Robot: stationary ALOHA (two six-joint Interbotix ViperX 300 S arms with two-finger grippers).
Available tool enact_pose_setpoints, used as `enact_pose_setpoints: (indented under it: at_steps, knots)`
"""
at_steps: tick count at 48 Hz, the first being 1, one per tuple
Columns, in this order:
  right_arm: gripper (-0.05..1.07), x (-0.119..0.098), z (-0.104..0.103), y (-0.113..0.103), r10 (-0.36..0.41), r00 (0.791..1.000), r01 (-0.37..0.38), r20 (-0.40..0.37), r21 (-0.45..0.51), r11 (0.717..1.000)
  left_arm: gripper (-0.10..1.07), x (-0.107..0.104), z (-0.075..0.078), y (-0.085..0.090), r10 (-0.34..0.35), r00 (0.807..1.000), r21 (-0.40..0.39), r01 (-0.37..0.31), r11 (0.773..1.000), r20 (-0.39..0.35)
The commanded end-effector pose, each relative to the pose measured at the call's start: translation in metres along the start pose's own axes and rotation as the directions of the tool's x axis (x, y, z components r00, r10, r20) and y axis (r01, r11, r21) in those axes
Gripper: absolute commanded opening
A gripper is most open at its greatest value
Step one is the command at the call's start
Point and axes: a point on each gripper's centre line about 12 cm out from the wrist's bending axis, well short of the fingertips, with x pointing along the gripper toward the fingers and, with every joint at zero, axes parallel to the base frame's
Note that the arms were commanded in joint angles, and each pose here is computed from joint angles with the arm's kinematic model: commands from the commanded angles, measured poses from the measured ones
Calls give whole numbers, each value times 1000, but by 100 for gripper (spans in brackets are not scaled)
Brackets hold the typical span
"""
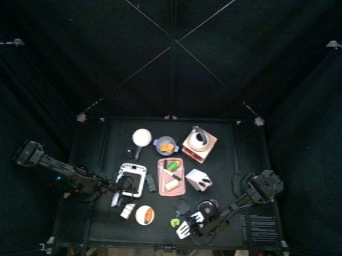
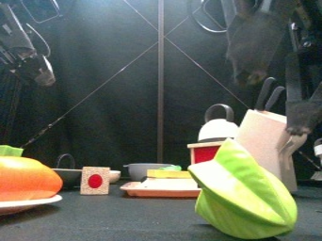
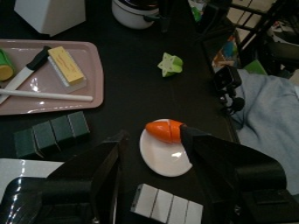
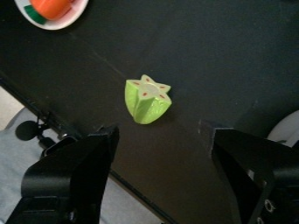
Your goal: Grab starfruit top
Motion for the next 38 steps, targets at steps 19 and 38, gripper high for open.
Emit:
enact_pose_setpoints:
  at_steps: [19,38]
  knots:
    - [102,19,14,6,89,996,-89,-3,-10,996,87,-1,2,0,-3,1000,-6,3,1000,8]
    - [87,23,11,7,106,994,-106,-14,-16,994,87,0,-1,1,-1,1000,-4,1,1000,3]
